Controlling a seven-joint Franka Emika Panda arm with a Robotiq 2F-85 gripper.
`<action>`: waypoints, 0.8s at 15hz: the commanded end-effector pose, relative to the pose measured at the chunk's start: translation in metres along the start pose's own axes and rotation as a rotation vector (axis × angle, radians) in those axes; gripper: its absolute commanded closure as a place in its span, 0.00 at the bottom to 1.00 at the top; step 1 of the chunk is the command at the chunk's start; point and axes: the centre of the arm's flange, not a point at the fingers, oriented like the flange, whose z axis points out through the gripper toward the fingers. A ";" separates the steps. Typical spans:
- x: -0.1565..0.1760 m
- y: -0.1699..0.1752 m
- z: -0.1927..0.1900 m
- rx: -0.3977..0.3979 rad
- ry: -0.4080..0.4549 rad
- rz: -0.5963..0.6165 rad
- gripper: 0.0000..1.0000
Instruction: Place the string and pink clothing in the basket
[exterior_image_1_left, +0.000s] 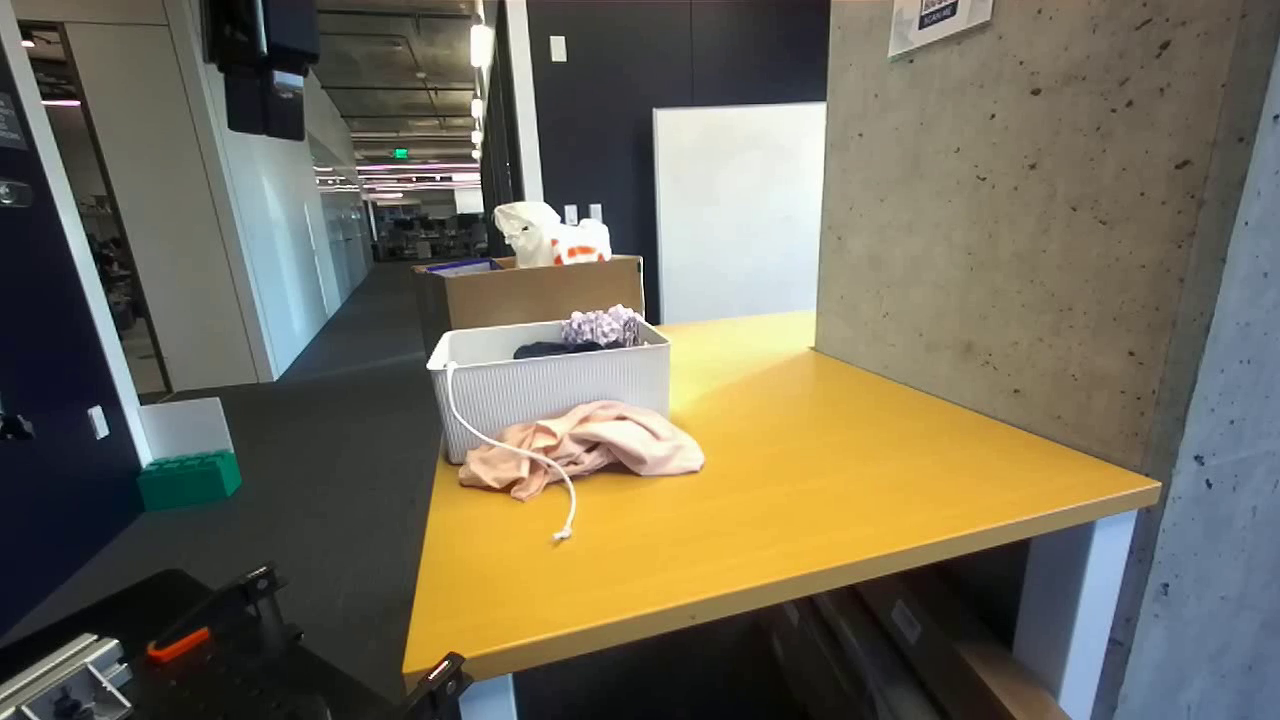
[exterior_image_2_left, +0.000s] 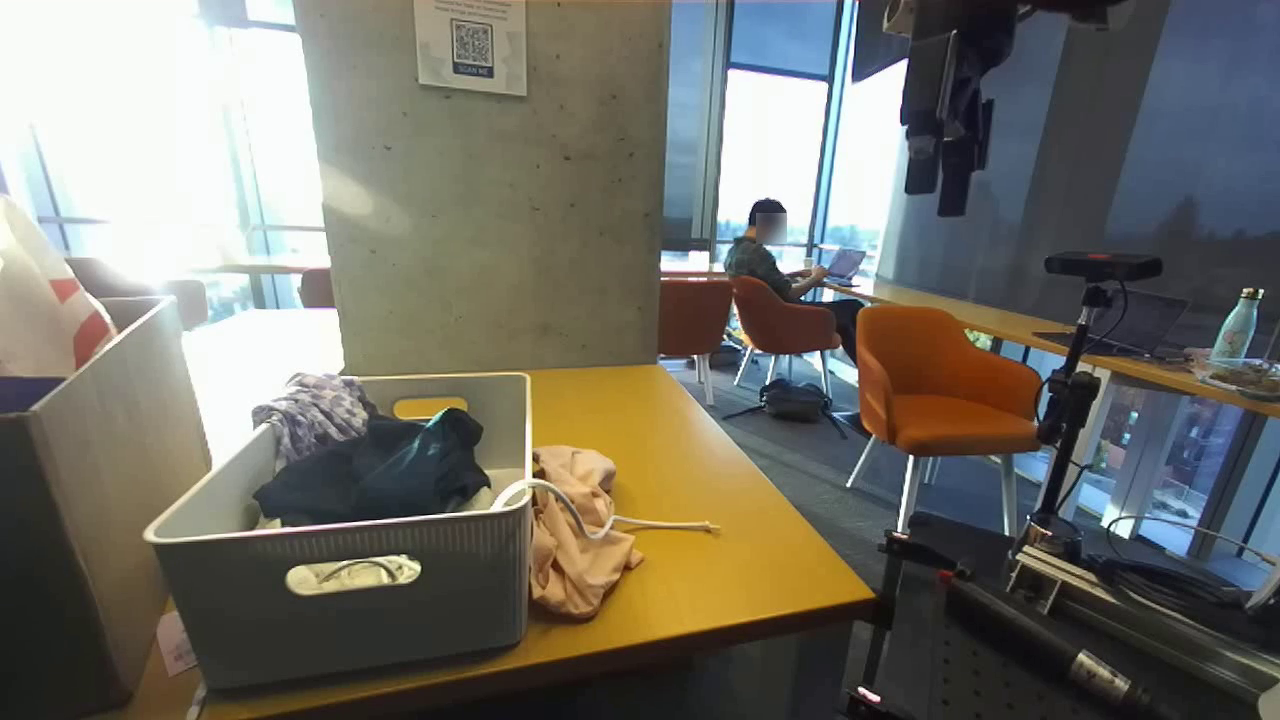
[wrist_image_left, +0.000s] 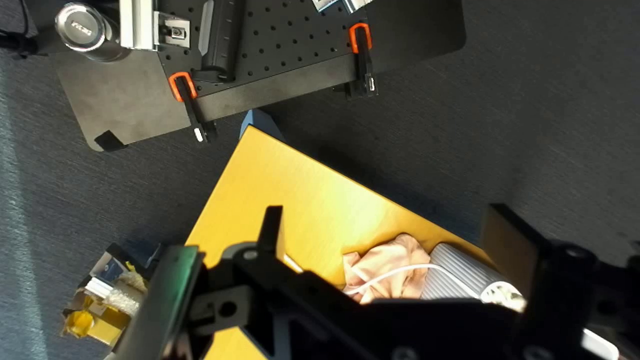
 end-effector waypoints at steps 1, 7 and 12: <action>0.010 0.005 -0.009 0.069 0.014 0.013 0.00; 0.071 0.046 0.015 0.008 -0.078 0.027 0.00; 0.142 0.065 0.071 -0.181 -0.268 -0.030 0.00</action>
